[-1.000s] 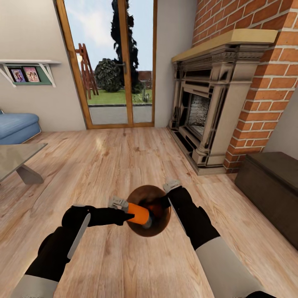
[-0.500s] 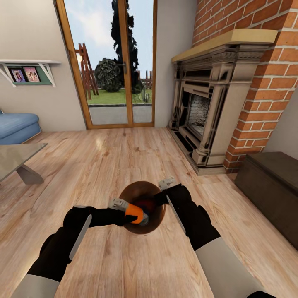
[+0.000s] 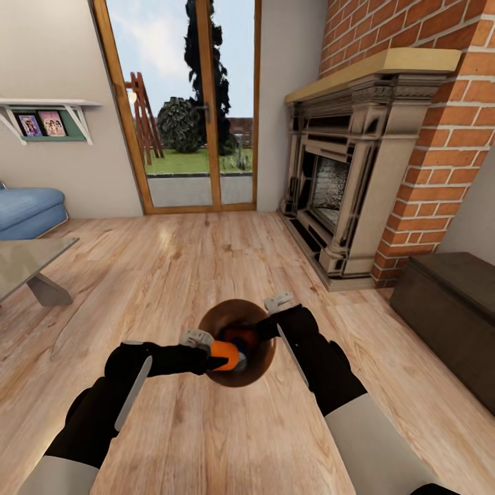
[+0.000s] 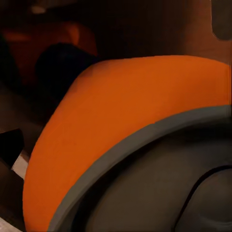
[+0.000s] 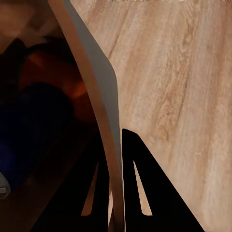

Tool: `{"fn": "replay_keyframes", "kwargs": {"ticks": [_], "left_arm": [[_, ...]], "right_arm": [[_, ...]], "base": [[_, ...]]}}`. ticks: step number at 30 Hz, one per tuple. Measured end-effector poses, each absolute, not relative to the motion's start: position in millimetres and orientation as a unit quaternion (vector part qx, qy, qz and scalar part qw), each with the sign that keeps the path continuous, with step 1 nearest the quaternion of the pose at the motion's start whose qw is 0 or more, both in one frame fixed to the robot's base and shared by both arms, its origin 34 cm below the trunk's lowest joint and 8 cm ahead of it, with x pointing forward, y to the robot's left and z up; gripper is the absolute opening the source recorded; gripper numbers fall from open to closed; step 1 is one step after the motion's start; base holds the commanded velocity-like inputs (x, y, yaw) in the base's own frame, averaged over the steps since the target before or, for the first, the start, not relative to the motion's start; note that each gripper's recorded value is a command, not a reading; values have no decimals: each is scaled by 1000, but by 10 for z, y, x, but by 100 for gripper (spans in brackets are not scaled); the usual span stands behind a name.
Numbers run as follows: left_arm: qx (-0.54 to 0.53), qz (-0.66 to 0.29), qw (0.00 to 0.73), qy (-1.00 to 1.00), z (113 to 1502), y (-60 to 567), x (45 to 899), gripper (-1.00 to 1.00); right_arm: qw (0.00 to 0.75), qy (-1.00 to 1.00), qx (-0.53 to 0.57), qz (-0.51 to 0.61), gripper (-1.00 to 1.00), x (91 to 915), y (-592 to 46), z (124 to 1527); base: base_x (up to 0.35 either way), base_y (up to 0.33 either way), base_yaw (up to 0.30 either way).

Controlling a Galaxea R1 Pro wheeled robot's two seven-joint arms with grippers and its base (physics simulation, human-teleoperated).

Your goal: Put the three can of soda from the living room inside the tash can in the kitchen.

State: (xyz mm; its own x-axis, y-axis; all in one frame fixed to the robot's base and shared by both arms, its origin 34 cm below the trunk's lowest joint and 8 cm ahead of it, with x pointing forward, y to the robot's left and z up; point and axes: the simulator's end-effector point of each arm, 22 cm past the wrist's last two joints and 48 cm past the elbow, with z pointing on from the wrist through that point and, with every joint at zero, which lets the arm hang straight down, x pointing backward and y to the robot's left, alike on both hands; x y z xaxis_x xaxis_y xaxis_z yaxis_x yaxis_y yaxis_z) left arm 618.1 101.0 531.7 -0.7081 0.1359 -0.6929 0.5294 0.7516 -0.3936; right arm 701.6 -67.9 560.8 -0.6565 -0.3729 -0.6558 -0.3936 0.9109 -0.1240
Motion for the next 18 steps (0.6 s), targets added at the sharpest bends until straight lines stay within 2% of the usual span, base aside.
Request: {"fn": "replay_keyframes", "kwargs": {"ticks": [6, 18], "left_arm": [[206, -270, 362, 868, 5524, 1095, 6263, 100], [206, -259, 378, 864, 5628, 1148, 6310, 100]], "right_arm": [[359, 909, -209, 30, -100, 7006, -618, 5648], [360, 909, -209, 25, -100, 7011, -637, 5644]], "base": [[0, 0, 0], [0, 0, 0]]}}
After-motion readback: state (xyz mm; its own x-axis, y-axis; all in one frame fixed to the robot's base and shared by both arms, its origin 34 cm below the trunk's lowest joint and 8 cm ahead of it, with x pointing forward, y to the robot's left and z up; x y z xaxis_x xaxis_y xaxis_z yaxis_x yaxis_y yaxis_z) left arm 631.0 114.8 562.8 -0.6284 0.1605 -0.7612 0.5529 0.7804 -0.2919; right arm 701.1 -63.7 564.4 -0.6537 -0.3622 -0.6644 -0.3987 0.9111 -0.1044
